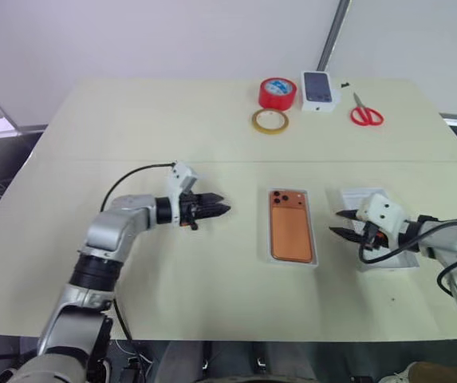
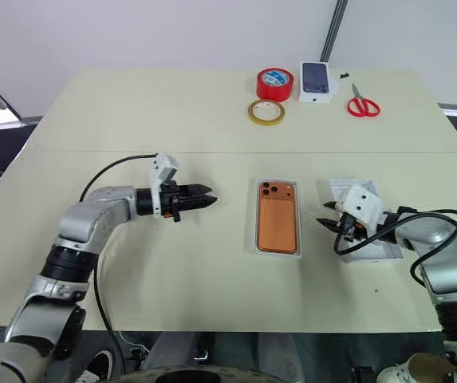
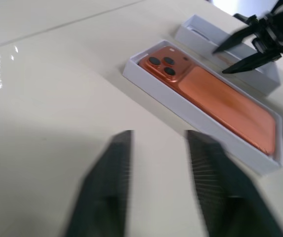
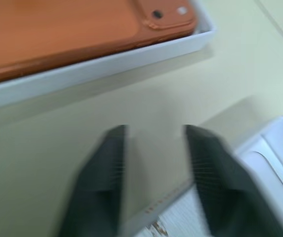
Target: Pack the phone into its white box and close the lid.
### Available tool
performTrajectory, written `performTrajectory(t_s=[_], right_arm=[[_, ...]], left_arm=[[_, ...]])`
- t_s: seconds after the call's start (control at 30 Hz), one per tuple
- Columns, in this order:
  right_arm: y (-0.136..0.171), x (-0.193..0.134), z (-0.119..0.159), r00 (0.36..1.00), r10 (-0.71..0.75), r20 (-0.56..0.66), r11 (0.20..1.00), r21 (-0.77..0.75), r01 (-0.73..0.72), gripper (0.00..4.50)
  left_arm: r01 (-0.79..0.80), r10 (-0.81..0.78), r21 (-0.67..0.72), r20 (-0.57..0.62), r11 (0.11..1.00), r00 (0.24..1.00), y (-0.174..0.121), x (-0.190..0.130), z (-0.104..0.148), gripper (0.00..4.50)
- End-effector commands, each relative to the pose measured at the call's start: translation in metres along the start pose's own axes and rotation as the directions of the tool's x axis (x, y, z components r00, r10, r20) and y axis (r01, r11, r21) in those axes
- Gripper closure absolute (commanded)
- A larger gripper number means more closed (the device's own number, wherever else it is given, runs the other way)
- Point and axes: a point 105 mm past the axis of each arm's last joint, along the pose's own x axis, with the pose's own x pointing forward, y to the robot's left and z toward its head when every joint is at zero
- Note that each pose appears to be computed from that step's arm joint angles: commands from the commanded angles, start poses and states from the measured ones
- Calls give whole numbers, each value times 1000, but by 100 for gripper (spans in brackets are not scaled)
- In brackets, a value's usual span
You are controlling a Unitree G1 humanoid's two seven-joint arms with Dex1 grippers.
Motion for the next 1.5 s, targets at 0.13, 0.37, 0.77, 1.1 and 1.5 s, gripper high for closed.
performTrajectory(t_s=[0.13,0.37,0.77,1.1,1.5], right_arm=[[-22,-15,15,977,-214,16,967,145,210,125],[-4,-26,4,958,-262,-121,909,302,287,125],[17,-32,11,949,-145,-280,823,498,273,125],[12,-17,9,920,10,-393,769,591,244,125],[8,-14,-3,878,47,-477,759,588,279,268]], left_arm=[[53,-95,250,155,967,983,-17,-31,35,126],[69,-130,406,125,911,984,-19,-49,22,126],[159,-217,473,70,867,974,-31,-47,-4,126],[176,-232,477,60,861,971,-36,-41,-10,126],[122,-188,462,99,879,977,-43,-38,-13,118]])
